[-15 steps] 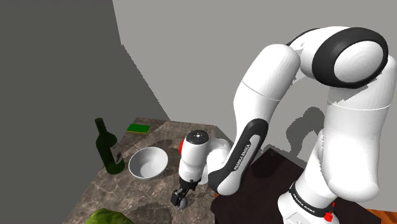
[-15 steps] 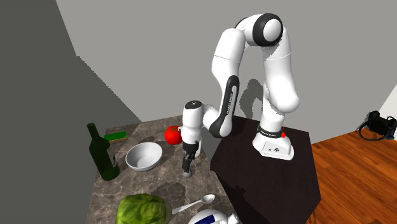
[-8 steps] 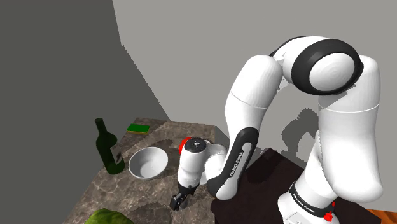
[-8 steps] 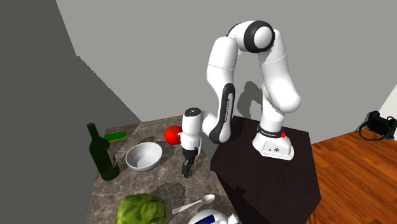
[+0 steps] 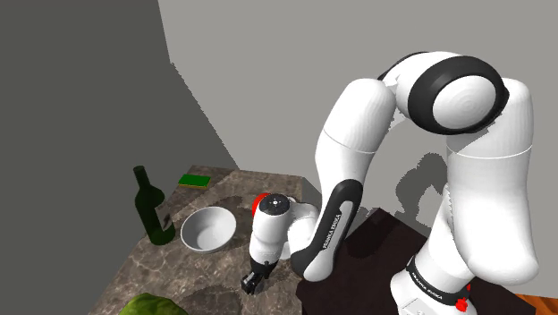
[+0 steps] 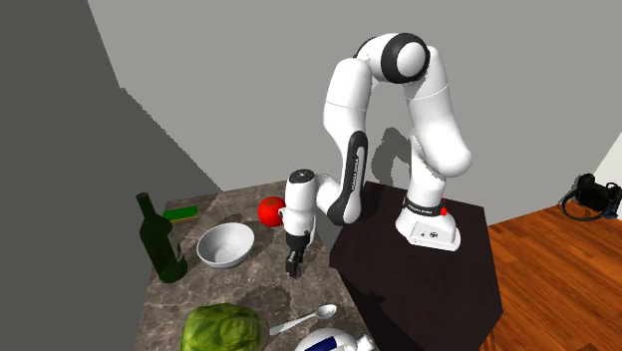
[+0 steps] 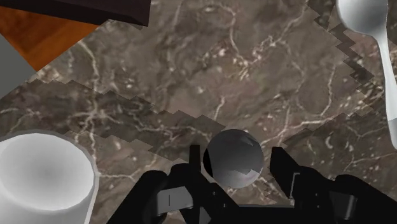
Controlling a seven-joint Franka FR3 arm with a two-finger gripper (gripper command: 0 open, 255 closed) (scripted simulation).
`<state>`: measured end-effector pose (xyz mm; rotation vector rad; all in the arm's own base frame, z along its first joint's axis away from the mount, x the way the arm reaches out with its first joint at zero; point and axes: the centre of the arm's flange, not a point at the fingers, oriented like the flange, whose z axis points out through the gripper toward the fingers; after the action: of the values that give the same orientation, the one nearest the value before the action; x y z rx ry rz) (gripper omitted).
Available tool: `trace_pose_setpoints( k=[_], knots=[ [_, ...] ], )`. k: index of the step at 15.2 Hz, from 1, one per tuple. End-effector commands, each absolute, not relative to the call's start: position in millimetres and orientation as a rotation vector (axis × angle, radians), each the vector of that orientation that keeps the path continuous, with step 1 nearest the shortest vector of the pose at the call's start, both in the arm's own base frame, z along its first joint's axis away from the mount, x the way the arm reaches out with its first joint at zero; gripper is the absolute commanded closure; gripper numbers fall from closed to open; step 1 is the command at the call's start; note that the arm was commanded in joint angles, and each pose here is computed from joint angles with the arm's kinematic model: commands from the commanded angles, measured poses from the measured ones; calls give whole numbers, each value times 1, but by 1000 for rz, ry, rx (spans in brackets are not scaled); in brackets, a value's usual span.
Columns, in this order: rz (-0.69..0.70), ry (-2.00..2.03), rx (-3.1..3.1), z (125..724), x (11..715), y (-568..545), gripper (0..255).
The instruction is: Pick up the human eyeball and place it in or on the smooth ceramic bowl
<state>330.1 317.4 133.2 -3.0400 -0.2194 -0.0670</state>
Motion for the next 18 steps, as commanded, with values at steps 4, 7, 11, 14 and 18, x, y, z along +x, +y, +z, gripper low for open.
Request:
trace_pose_setpoints(
  k=[4, 7, 11, 14, 18],
  knots=[
    [-67, -219, -3040, 133, 330, 317, 255],
    [-67, -220, -3040, 133, 331, 317, 255],
    [-67, -219, -3040, 144, 330, 317, 255],
    [-67, -219, -3040, 160, 330, 317, 255],
    [-69, -219, -3039, 169, 330, 317, 255]
  ],
)
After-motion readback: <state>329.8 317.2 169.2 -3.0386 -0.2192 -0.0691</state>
